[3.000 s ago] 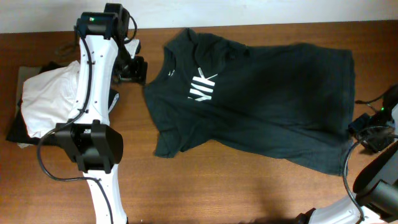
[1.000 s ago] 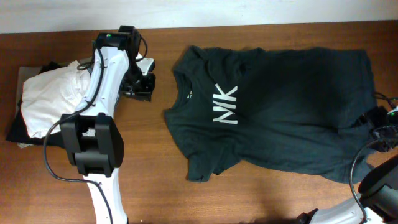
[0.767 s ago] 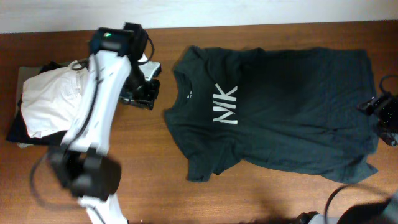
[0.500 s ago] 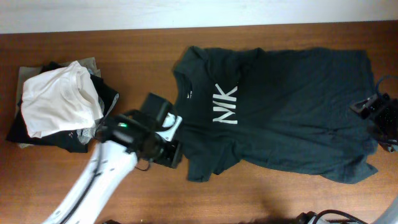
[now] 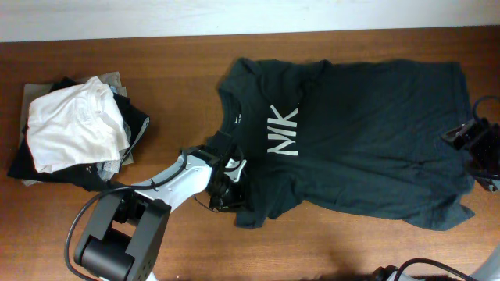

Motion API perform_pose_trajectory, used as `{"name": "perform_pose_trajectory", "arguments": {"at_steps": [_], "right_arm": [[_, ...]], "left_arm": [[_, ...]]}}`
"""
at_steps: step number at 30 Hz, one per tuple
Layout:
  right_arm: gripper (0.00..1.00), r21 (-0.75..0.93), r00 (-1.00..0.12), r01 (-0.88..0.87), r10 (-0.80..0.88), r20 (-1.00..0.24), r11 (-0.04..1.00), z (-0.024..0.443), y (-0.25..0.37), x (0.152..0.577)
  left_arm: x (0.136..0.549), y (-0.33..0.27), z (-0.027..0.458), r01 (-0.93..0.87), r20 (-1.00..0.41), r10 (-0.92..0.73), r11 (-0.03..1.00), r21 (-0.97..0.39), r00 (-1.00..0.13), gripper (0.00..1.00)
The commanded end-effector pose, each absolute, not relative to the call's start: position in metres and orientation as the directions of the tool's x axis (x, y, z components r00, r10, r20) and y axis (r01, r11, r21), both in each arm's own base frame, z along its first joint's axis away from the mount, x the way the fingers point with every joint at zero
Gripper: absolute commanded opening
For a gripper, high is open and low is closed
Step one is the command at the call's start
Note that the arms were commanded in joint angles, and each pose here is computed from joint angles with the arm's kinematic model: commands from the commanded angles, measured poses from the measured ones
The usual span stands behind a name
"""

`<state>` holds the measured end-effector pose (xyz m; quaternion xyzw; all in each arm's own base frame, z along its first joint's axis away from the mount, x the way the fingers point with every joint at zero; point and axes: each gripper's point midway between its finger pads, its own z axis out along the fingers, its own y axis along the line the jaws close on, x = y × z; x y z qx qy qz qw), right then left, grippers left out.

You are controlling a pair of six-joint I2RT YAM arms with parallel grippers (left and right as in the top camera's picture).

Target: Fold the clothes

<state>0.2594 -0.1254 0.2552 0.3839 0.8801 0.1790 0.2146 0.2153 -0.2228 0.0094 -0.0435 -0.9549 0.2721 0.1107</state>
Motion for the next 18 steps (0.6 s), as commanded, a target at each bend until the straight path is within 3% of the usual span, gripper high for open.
{"name": "perform_pose_trajectory", "arguments": {"at_steps": [1, 2, 5, 6, 7, 8, 9, 10, 14, 18], "right_arm": [[0.81, 0.469, -0.617, 0.595, 0.745, -0.253, 0.652, 0.257, -0.127, 0.260], [0.81, 0.469, -0.617, 0.595, 0.745, -0.253, 0.652, 0.257, -0.127, 0.260], [0.81, 0.469, -0.618, 0.595, 0.745, -0.253, 0.653, 0.257, -0.127, 0.260], [0.81, 0.469, -0.618, 0.595, 0.745, -0.253, 0.653, 0.257, -0.127, 0.260], [0.81, 0.469, -0.618, 0.595, 0.745, -0.253, 0.653, 0.257, -0.127, 0.260], [0.81, 0.469, -0.618, 0.595, 0.745, -0.253, 0.653, 0.257, -0.127, 0.260], [0.81, 0.469, -0.618, 0.595, 0.745, -0.253, 0.653, 0.257, -0.127, 0.260], [0.81, 0.469, -0.618, 0.595, 0.745, -0.253, 0.653, 0.257, -0.127, 0.260], [0.81, 0.469, -0.618, 0.595, 0.745, -0.253, 0.653, 0.257, -0.127, 0.260], [0.81, 0.468, -0.617, 0.595, 0.745, -0.254, 0.653, 0.257, -0.127, 0.260]], "left_arm": [[0.218, -0.222, 0.003, -0.048, 0.218, 0.072, 0.865, -0.500, -0.973, 0.13], [0.220, -0.221, 0.003, -0.084, 0.230, 0.035, 0.869, -0.488, -0.972, 0.29], [0.220, -0.219, -0.001, -0.118, 0.246, 0.001, 0.878, -0.465, -0.969, 0.43], [0.216, -0.217, -0.006, -0.145, 0.279, -0.017, 0.883, -0.446, -0.960, 0.52], [0.213, -0.217, -0.013, -0.161, 0.308, -0.020, 0.884, -0.439, -0.951, 0.53], [0.211, -0.218, -0.017, -0.175, 0.331, -0.021, 0.879, -0.443, -0.943, 0.48], [0.211, -0.217, -0.018, -0.193, 0.346, -0.030, 0.874, -0.447, -0.938, 0.21], [0.215, -0.213, -0.017, -0.214, 0.351, -0.048, 0.866, -0.452, -0.935, 0.02], [0.227, -0.196, 0.011, -0.199, 0.341, -0.030, 0.858, -0.474, -0.940, 0.00], [0.271, -0.170, 0.071, -0.153, 0.130, -0.098, 0.828, -0.540, -0.987, 0.00]]}}
